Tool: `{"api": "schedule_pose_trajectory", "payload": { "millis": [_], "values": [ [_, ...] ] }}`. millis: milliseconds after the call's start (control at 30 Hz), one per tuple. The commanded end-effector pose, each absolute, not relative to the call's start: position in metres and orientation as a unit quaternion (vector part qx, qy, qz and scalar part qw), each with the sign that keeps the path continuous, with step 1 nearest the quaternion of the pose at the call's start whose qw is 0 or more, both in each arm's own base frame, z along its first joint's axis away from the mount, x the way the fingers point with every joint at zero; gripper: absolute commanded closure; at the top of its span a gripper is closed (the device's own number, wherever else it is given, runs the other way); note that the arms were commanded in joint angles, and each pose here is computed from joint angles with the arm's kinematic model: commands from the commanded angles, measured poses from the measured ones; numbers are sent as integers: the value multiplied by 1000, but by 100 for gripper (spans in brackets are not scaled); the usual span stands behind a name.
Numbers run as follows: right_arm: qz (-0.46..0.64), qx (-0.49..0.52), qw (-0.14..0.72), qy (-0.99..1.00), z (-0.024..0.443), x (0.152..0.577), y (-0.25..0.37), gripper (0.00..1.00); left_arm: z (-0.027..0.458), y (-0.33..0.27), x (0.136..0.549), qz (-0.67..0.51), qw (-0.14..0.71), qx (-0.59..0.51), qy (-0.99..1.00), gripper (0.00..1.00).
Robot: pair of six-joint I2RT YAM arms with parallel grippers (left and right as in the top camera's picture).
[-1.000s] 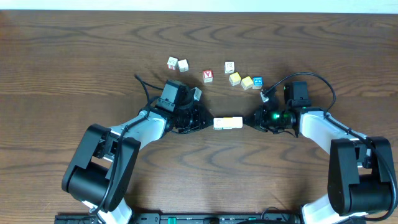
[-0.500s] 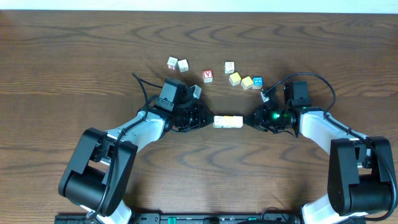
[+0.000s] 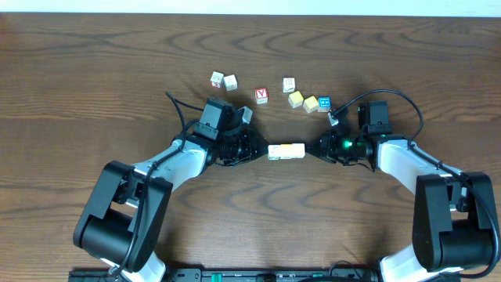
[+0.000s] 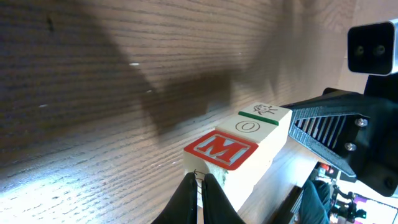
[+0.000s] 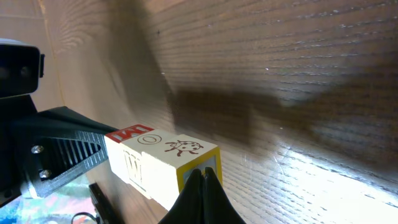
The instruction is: Lift 3 blocks
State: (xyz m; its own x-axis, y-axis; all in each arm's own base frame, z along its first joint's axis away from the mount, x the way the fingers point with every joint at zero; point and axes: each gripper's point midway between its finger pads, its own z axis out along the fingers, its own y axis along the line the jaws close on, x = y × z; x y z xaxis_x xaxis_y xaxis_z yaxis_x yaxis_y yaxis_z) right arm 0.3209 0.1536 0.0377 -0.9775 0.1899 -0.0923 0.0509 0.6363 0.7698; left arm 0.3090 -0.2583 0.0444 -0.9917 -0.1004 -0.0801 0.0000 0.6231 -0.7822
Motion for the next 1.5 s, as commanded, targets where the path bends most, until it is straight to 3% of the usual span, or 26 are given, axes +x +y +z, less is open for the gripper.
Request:
{"api": "schedule_pose_trajectory", "payload": {
  "millis": [0,1467],
  "values": [
    [534,4,41,845,83,298,197,99,70,-282,296,-481,39,9,876,93],
    [535,-3,52,843,97,299,201,99,80,-284,297,-491,43,8,870,93]
  ]
}}
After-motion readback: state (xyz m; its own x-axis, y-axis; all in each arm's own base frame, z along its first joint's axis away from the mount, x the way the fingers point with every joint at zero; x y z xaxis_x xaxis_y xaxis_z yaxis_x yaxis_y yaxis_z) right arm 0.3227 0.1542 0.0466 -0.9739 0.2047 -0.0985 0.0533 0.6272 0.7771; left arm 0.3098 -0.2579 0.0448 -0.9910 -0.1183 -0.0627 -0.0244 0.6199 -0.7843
